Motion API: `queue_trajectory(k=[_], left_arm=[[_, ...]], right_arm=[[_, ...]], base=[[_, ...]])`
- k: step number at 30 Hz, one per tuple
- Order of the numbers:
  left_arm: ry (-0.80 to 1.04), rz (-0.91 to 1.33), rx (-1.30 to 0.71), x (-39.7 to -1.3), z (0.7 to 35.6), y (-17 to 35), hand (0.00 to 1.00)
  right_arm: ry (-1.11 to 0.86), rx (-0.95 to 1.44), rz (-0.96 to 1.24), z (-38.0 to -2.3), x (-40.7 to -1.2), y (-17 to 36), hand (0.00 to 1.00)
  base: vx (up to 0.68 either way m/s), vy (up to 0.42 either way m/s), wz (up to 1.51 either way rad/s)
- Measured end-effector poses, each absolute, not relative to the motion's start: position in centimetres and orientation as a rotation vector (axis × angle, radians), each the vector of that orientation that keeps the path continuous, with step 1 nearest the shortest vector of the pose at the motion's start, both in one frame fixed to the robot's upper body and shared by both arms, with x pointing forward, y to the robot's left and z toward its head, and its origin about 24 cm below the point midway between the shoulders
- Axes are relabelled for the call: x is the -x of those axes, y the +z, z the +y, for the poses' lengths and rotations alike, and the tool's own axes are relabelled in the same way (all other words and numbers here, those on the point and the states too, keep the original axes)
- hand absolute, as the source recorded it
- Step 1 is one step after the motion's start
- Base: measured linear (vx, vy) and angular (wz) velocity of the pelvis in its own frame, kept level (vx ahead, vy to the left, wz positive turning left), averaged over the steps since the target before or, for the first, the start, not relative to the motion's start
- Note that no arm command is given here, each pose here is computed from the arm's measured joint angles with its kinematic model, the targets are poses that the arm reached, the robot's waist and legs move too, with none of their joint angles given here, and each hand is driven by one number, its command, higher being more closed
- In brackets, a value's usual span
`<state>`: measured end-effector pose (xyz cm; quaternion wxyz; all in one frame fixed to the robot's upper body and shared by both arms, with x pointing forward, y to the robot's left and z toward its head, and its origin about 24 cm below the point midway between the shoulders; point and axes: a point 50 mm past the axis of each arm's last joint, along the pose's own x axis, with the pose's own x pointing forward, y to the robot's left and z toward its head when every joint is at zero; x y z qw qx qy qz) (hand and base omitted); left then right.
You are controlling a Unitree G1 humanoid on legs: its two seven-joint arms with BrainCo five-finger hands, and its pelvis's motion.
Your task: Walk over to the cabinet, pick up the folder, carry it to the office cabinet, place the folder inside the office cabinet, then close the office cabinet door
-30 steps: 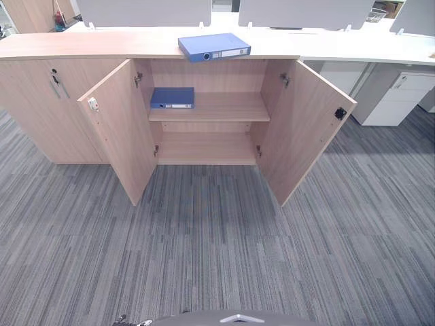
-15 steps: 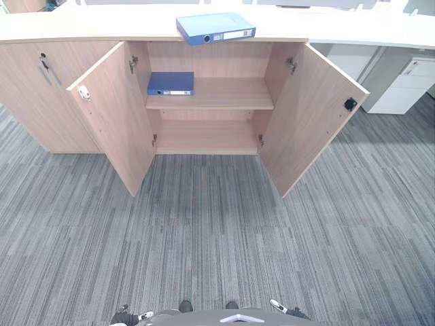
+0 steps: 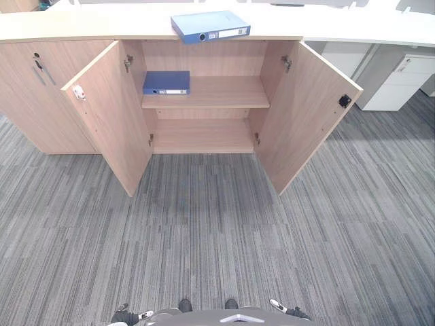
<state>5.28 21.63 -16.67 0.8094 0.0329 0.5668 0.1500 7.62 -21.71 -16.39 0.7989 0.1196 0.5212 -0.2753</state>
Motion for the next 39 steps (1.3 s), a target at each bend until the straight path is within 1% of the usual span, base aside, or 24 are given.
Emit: queue_trajectory(k=[7,17,19,21,24,26,29,32,34,37,39], left_arm=[[0.314,1.183,-0.093,-6.4,22.2,-16.4,0.0],[0.344,1.145,-0.055,-8.0,22.0,-16.2,0.0],[0.35,1.14,-0.05,-8.2,22.2,-16.1,0.0],[0.385,1.135,0.007,-8.2,21.7,-16.2,0.0],[0.445,1.084,0.093,-9.3,21.2,-16.0,0.0],[0.471,1.052,0.119,-9.8,21.2,-15.7,0.0],[0.468,0.995,0.111,-11.0,21.5,-15.1,0.0],[0.442,0.972,0.121,-12.2,20.7,-15.0,0.0],[0.431,0.957,0.13,-12.7,20.3,-14.8,0.0],[0.406,0.953,0.139,-13.0,19.3,-14.9,0.0],[0.409,0.959,0.135,-12.8,19.5,-14.9,0.0]], right_arm=[[-0.581,-0.265,1.099,-21.4,-8.4,-16.3,0.0],[-0.573,-0.242,1.048,-22.1,-9.7,-15.7,0.0],[-0.572,-0.241,1.067,-21.9,-9.0,-15.9,0.0],[-0.606,-0.251,1.103,-22.1,-7.3,-16.2,0.0],[-0.605,-0.235,1.045,-22.8,-8.4,-15.6,0.0],[-0.603,-0.218,1.044,-23.1,-8.4,-15.5,0.0],[-0.57,-0.226,0.998,-22.4,-9.7,-15.2,0.0],[-0.544,-0.245,0.939,-21.7,-11.6,-14.7,0.0],[-0.541,-0.269,0.939,-20.9,-11.8,-14.7,0.0],[-0.542,-0.271,0.944,-20.8,-11.7,-14.8,0.0],[-0.54,-0.283,0.966,-20.3,-11.2,-15.1,0.0]], base=[[0.12,0.002,-0.04],[0.24,-0.033,0.03],[0.4,-0.225,0.39],[0.5,-0.292,0.57],[0.5,-0.342,0.27],[0.48,-0.262,-0.07],[0.42,-0.198,-0.21],[0.29,-0.027,-0.25],[0.3,0.102,-0.11],[0.33,0.224,-0.18],[0.39,0.314,-0.42]])
